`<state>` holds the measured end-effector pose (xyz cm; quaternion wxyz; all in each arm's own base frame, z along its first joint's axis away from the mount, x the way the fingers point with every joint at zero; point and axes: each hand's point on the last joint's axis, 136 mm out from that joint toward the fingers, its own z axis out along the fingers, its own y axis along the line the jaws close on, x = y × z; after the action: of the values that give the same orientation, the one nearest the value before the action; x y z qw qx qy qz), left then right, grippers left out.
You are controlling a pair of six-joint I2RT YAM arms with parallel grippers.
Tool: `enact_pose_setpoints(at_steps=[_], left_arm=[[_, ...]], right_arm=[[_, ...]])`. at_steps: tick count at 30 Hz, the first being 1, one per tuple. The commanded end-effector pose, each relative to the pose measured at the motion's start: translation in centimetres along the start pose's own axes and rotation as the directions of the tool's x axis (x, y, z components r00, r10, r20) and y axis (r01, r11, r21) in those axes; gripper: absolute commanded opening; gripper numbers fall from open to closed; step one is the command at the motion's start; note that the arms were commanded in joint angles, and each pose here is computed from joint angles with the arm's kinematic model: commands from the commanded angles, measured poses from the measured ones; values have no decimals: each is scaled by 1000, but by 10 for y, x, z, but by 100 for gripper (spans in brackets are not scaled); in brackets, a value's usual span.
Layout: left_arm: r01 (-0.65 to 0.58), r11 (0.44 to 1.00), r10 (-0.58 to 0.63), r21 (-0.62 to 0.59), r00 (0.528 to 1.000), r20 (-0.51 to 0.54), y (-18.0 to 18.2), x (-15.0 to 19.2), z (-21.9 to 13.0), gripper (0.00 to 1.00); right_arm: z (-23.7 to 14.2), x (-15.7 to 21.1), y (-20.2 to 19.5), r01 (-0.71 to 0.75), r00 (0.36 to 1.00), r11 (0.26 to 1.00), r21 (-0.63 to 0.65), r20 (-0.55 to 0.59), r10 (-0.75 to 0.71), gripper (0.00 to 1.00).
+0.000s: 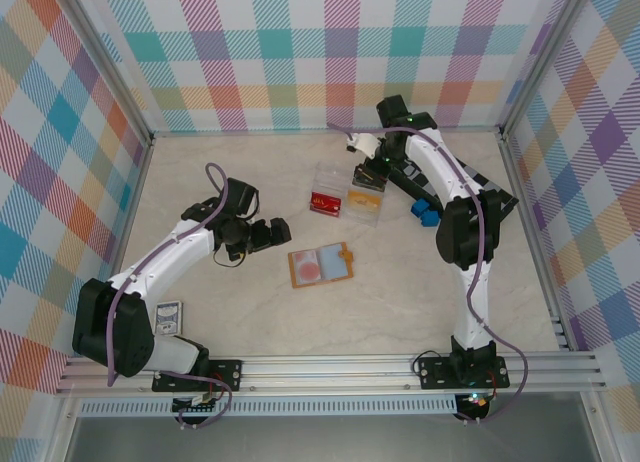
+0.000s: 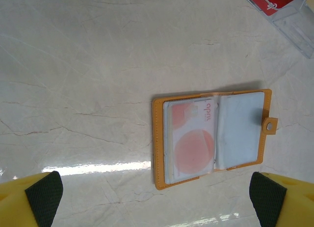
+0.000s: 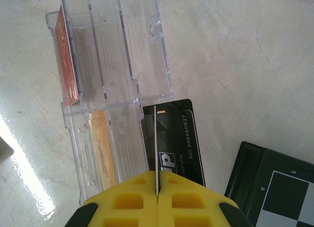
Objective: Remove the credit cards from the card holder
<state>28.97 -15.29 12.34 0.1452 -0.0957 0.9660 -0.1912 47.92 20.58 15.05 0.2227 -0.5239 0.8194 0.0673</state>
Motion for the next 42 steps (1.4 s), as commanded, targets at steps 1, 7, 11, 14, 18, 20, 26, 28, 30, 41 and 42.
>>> enact_pose_setpoints(at_steps=[1, 7, 11, 14, 18, 20, 26, 28, 30, 41, 42], left_arm=[[-6, 1000, 6, -5, 1000, -26, 5, 4, 4, 100], [-8, 1000, 8, -7, 1000, -29, 5, 5, 5, 100], [-8, 1000, 8, -6, 999, -32, 5, 5, 5, 100], [-7, 1000, 7, -1, 1000, -29, 3, 3, 5, 100], [-6, 1000, 6, 3, 999, -34, 3, 4, 7, 100], [-7, 1000, 7, 3, 999, -35, 3, 4, 7, 100], [-7, 1000, 7, 2, 999, -38, 3, 4, 7, 100], [-5, 1000, 5, 0, 999, -41, 3, 4, 8, 100], [-6, 1000, 6, 2, 999, -42, 3, 4, 8, 100], [-4, 1000, 4, 2, 999, -48, 3, 5, 11, 100], [-4, 1000, 4, 1, 999, -50, 3, 5, 11, 100]], right_arm=[[-5, -9, -2, 23, 999, 1000, 5, 29, -23, 1], [-3, -4, -5, 22, 1000, 1000, 20, 2, -22, 2], [-20, -14, 0, 34, 998, 999, 12, 53, -35, 0], [-33, -23, 1, 44, 995, 999, 25, 92, -46, 0], [-35, -22, -3, 58, 995, 997, 48, 82, -61, 0], [-30, -16, -6, 60, 997, 997, 54, 55, -63, 0], [-23, -11, -8, 55, 998, 997, 58, 33, -57, 0], [-28, -17, -7, 58, 996, 996, 61, 61, -61, 0], [-36, -23, -6, 65, 994, 996, 65, 89, -70, 0], [-36, -17, -6, 88, 993, 994, 61, 77, -92, 0], [-33, -14, -4, 91, 993, 995, 51, 69, -94, 0]])
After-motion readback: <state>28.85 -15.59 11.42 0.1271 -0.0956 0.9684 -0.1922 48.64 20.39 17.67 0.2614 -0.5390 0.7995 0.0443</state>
